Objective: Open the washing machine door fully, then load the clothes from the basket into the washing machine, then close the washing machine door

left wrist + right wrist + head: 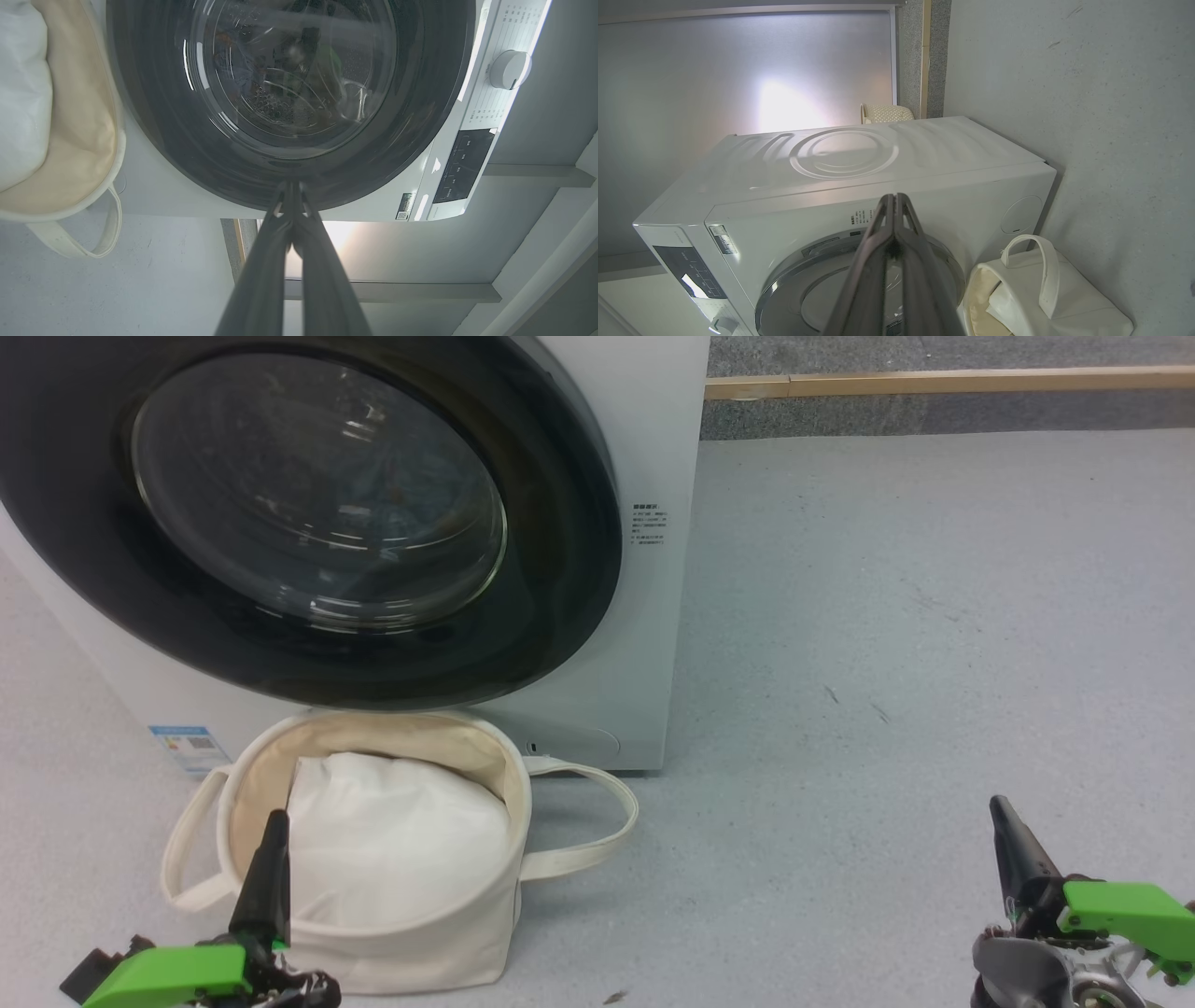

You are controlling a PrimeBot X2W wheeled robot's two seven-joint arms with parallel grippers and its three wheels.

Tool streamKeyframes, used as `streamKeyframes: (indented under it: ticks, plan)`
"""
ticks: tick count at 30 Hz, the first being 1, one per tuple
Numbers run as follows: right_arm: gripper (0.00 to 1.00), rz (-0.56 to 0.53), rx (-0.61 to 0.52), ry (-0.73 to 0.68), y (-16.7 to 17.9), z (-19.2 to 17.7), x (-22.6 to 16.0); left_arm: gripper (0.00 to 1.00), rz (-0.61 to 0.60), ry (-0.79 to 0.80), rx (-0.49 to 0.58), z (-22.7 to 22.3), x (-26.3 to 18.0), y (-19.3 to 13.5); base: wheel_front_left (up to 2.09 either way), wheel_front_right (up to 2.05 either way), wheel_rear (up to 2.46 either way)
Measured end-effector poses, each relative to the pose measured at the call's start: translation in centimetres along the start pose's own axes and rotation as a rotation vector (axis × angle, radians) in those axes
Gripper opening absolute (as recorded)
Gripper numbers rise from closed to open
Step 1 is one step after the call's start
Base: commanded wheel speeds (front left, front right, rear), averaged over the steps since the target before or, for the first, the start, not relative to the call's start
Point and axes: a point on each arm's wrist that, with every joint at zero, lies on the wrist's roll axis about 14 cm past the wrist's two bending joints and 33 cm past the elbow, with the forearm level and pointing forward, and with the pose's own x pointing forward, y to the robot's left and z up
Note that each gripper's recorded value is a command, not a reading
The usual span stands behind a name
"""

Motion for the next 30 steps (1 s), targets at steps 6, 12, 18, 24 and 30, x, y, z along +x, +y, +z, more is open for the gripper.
streamKeyframes:
  ticks: [6,12,18,24,30]
  plan:
    - [0.00,0.000,0.000,0.000,0.00,0.00,0.00,0.00,0.002,0.000,0.000,0.00,0.00,0.03,0.00,0.00,0.00]
    - [0.00,0.000,0.000,0.000,0.00,0.00,0.00,0.00,0.002,0.000,0.000,0.00,0.00,0.03,0.00,0.00,0.00]
    - [0.00,0.000,0.000,0.000,0.00,0.01,0.00,0.00,0.002,0.000,0.000,0.00,0.00,0.03,0.00,0.00,0.00]
    - [0.00,0.000,0.000,0.000,0.00,0.01,0.00,0.00,0.002,0.000,0.000,0.00,0.00,0.03,0.00,0.00,0.00]
    - [0.00,0.000,0.000,0.000,0.00,0.01,0.00,0.00,0.002,0.000,0.000,0.00,0.00,0.03,0.00,0.00,0.00]
